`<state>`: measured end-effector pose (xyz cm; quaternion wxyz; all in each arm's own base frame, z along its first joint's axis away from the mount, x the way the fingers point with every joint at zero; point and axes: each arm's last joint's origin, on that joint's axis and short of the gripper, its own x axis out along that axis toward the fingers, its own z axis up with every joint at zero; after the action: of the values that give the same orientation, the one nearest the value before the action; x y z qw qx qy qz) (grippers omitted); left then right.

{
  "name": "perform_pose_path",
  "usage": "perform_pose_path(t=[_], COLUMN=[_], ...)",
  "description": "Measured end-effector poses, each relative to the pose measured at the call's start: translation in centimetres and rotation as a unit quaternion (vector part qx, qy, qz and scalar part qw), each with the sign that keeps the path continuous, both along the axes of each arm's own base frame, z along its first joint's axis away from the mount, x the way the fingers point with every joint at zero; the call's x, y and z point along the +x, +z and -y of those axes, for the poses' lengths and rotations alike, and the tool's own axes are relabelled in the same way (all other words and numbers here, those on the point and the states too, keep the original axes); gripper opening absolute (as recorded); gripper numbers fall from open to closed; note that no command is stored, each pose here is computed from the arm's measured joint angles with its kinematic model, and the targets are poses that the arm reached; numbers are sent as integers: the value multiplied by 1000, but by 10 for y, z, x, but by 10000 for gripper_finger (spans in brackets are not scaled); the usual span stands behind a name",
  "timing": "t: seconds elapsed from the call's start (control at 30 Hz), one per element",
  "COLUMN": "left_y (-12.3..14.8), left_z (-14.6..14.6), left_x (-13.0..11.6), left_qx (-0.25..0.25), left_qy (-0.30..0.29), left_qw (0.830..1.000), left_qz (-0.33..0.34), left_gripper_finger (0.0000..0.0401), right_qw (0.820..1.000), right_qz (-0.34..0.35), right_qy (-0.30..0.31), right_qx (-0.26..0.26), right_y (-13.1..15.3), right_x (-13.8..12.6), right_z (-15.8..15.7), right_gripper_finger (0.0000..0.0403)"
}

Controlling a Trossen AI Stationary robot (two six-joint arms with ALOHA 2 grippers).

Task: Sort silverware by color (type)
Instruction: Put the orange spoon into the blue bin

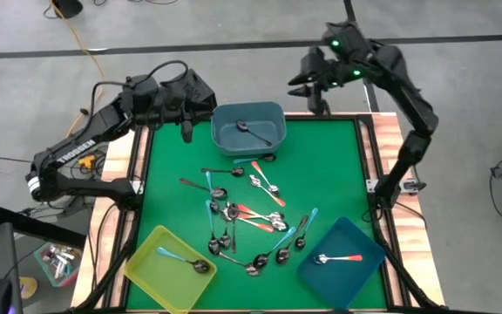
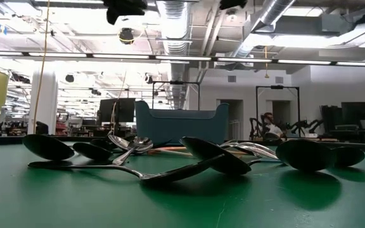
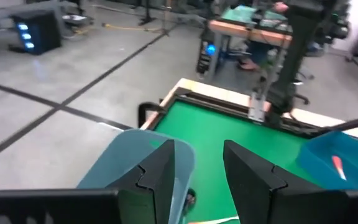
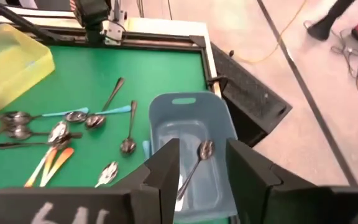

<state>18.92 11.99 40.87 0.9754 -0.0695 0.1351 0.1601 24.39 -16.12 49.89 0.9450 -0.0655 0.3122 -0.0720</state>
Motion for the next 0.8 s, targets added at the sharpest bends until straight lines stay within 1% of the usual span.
perform_pose_path(t=[0.13, 0.27, 0.37, 0.47, 0.63, 0.73, 0.8], left_y=[10, 16, 19, 23, 22, 19, 14], left_z=[3, 10, 15, 19, 22, 21, 21], left_x=[11, 20, 28, 36, 41, 44, 47], left_qx=[-1, 11, 12, 18, 45, 51, 51], left_qy=[-45, -91, -113, -125, -133, -133, -135], left_qw=[999, 992, 988, 986, 985, 985, 985], left_qz=[-29, -83, -106, -104, -98, -93, -93], left_gripper_finger=[121, 121, 121, 121, 121, 121, 121], right_qw=[1000, 998, 996, 997, 998, 998, 997], right_qz=[-21, -49, -62, -49, -12, -2, -1], right_qy=[-4, -19, -30, -38, -54, -59, -66], right_qx=[17, 46, 57, 51, 36, 38, 49], right_y=[4, 6, 8, 16, 30, 29, 22], right_x=[-19, -40, -56, -74, -105, -121, -128], right_z=[-12, -22, -29, -39, -60, -73, -78], right_gripper_finger=[142, 142, 142, 142, 142, 142, 142])
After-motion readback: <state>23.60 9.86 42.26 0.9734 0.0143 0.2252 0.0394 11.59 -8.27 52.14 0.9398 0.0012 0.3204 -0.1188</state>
